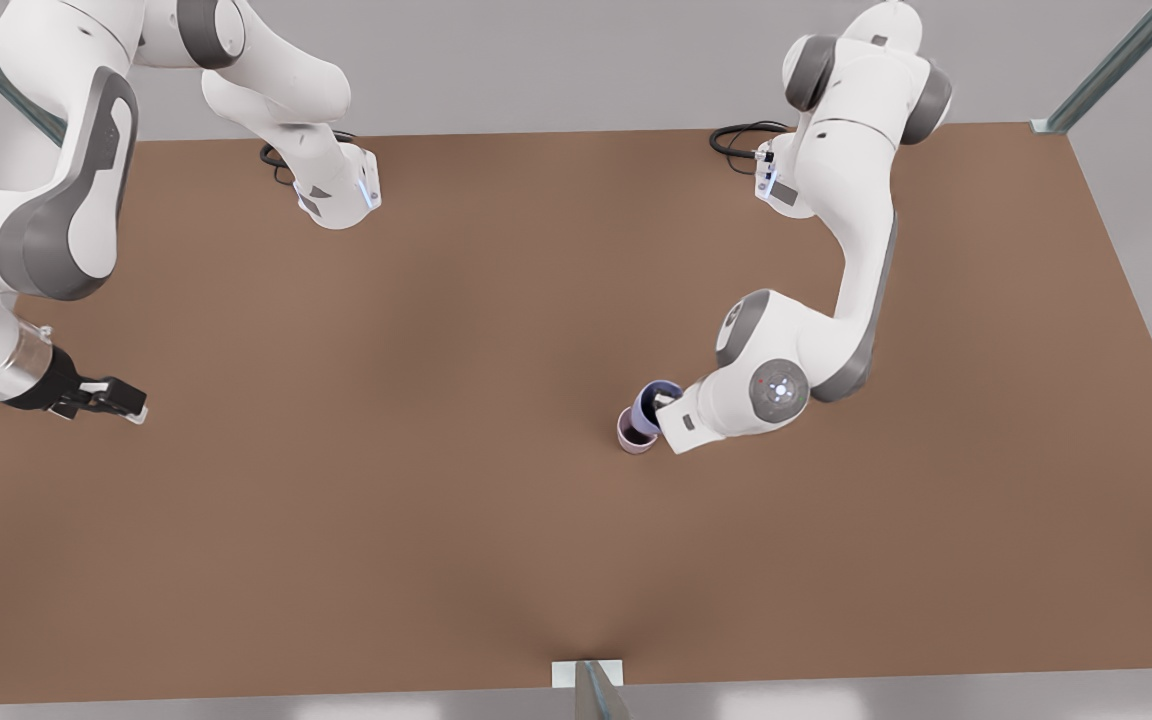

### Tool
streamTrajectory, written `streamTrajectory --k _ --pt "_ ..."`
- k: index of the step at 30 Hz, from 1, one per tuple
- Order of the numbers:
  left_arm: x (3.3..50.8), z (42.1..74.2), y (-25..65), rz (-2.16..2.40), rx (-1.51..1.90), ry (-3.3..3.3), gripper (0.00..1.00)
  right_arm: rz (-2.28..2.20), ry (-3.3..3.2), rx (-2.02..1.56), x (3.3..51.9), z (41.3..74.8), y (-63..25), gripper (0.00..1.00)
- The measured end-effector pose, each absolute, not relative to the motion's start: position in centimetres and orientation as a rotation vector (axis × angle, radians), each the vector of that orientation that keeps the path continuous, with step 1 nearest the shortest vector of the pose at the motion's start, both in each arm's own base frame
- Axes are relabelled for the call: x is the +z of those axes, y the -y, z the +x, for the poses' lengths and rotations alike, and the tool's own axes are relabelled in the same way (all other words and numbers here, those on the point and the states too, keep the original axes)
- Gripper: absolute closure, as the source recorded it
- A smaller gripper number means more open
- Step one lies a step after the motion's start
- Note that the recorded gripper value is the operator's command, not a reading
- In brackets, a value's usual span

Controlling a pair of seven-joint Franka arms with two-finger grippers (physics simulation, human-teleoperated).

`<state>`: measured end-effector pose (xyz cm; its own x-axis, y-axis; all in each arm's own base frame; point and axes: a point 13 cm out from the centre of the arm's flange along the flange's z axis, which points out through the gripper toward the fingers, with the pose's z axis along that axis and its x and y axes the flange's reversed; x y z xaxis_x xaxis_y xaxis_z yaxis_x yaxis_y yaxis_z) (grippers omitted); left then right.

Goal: Stack the cups, with the pink cup at the bottom and the purple cup at the top

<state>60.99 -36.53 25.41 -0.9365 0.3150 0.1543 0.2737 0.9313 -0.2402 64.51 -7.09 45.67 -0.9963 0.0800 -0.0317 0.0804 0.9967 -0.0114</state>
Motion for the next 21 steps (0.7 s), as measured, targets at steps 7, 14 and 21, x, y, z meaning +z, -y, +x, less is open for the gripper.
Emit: streamTrajectory --k 7,14,21 --pt "22.9 61.2 37.3 -0.171 0.282 2.907 0.79 0.041 -3.113 -0.025 45.7 64.4 7.1 0.0" --pt "21.8 59.8 37.5 -0.014 0.215 2.873 0.79 0.002 -3.098 -0.034 46.8 64.4 7.8 0.0" --pt "20.5 59.1 36.7 0.093 0.137 2.837 0.79 -0.035 -3.1 -0.034 46.9 64.3 7.8 0.0"
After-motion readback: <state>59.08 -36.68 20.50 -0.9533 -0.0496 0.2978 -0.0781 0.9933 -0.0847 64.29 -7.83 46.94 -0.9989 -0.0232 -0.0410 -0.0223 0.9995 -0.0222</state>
